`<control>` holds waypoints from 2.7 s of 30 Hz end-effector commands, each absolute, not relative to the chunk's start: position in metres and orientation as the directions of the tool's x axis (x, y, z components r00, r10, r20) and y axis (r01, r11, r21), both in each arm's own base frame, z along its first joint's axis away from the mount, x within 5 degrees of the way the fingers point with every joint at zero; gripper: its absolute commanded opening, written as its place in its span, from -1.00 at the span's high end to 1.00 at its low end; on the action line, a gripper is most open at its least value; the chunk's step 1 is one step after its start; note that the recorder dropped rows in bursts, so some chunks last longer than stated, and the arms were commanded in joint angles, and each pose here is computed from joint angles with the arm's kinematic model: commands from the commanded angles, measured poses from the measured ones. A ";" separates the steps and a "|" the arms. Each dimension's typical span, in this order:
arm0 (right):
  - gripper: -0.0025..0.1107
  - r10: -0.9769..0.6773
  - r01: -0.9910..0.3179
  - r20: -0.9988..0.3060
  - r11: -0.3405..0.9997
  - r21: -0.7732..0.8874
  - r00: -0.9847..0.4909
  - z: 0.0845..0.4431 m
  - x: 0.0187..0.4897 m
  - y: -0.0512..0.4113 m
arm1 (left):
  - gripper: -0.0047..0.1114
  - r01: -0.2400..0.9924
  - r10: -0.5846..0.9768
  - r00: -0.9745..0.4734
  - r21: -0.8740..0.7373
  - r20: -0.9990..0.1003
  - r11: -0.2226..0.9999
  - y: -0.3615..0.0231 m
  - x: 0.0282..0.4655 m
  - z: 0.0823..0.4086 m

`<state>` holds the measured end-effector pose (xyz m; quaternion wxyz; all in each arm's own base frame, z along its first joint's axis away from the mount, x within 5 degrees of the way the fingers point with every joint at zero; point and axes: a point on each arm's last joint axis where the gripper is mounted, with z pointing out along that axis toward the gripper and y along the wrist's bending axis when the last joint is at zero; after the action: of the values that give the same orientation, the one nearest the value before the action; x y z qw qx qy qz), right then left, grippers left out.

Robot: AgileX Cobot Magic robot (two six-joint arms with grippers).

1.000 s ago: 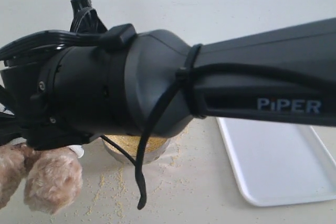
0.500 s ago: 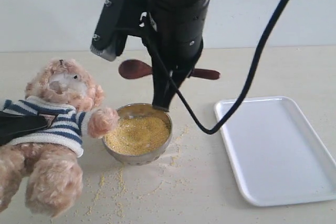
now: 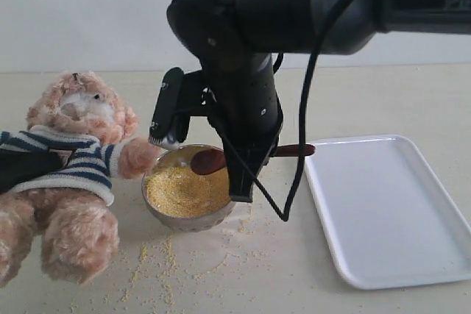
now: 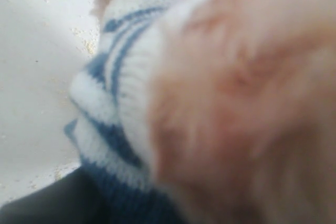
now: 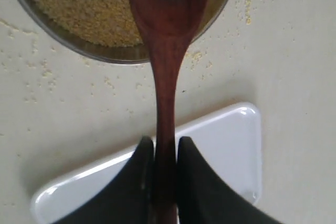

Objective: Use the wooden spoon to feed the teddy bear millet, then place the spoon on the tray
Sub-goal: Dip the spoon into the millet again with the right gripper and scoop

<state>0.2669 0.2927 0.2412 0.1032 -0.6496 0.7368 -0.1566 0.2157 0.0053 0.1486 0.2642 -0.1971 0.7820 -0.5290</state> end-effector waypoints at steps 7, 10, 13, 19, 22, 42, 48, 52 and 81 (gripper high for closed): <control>0.96 -0.979 -0.844 0.201 -0.141 -0.518 0.040 0.211 0.266 0.322 | 0.83 -0.020 -0.614 -0.761 -0.939 -0.208 0.343 0.011 0.226 0.156; 0.96 -0.979 -0.847 0.195 -0.145 -0.512 0.049 0.203 0.267 0.325 | 0.83 -0.013 -0.613 -0.762 -0.941 -0.210 0.339 0.011 0.226 0.157; 0.96 -0.979 -0.851 0.198 -0.147 -0.504 0.052 0.199 0.267 0.326 | 0.83 -0.013 -0.613 -0.762 -0.941 -0.210 0.339 0.011 0.226 0.157; 0.96 -0.983 -0.861 0.178 -0.134 -0.490 0.051 0.196 0.266 0.328 | 0.83 -0.013 -0.613 -0.762 -0.941 -0.210 0.339 0.011 0.226 0.157; 0.96 -0.985 -0.865 0.167 -0.128 -0.486 0.052 0.195 0.266 0.329 | 0.83 -0.015 -0.613 -0.761 -0.940 -0.211 0.341 0.011 0.226 0.157; 0.96 -0.995 -0.899 0.086 0.010 -0.438 -0.053 0.193 0.260 0.331 | 0.83 -0.008 -0.610 -0.761 -0.938 -0.219 0.347 0.011 0.226 0.157; 0.96 -0.985 -0.898 0.153 -0.001 -0.441 -0.074 0.194 0.260 0.324 | 0.83 -0.010 -0.607 -0.758 -0.927 -0.237 0.375 0.012 0.227 0.155; 0.96 -0.978 -0.893 0.192 -0.013 -0.451 -0.083 0.195 0.260 0.321 | 0.83 -0.010 -0.607 -0.758 -0.927 -0.237 0.375 0.012 0.227 0.155; 0.96 -0.972 -0.861 0.029 0.193 -0.470 -0.234 0.213 0.257 0.321 | 0.83 -0.024 -0.608 -0.755 -0.916 -0.246 0.401 0.013 0.227 0.153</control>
<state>0.2574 0.3199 0.2050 0.1106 -0.6260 0.7407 -0.2172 0.2252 0.0120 0.1496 0.2759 -0.2014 0.7931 -0.5044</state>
